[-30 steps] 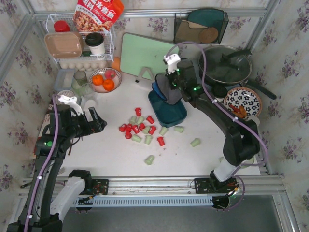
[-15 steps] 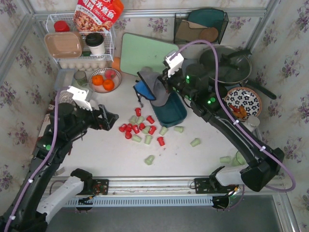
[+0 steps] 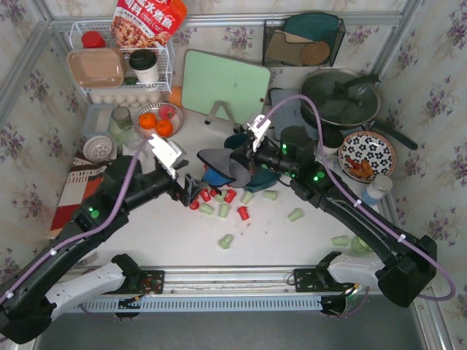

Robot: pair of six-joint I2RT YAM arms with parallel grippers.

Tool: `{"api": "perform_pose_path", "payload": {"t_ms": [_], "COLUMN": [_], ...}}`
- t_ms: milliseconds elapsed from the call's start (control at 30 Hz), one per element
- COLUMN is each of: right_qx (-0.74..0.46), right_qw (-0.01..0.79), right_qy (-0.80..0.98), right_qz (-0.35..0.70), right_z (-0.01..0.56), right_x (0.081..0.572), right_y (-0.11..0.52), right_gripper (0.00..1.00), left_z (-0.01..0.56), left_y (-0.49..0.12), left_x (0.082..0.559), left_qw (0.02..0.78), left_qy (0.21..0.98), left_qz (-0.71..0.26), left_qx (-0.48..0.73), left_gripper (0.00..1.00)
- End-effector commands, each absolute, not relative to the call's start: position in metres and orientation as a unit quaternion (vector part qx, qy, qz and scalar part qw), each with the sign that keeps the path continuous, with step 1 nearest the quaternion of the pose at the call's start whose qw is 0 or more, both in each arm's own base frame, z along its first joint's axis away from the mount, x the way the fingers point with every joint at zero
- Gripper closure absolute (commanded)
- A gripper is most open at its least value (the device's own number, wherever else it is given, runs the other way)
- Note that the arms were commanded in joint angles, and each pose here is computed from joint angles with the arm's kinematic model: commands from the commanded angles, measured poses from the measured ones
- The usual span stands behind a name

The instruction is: Mix the coffee capsules in the storage basket

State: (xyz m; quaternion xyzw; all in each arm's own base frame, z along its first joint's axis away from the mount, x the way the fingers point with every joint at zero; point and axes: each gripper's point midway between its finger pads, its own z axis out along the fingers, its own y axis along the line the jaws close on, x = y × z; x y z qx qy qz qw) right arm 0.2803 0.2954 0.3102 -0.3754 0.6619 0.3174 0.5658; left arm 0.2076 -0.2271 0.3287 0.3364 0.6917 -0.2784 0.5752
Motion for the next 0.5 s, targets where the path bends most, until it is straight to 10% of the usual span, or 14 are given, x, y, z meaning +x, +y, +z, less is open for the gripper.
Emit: {"api": "perform_pose_path", "payload": {"t_ms": [0, 467], "right_qx": [-0.393, -0.405], "right_qw": [0.579, 0.584], "right_qy": [0.617, 0.557], "right_qz": [0.359, 0.429], "right_z": [0.322, 0.315], "right_x": [0.260, 0.210], "right_y": [0.301, 0.293], "right_gripper": [1.00, 1.00], "left_z": [0.329, 0.298], "left_y": [-0.253, -0.319], "left_x": [0.206, 0.216], "left_qw": [0.598, 0.564], "left_qy": [0.637, 0.639], "left_qz": [-0.272, -0.260], "left_qx": [0.403, 0.454], "left_gripper": [0.13, 0.23]}}
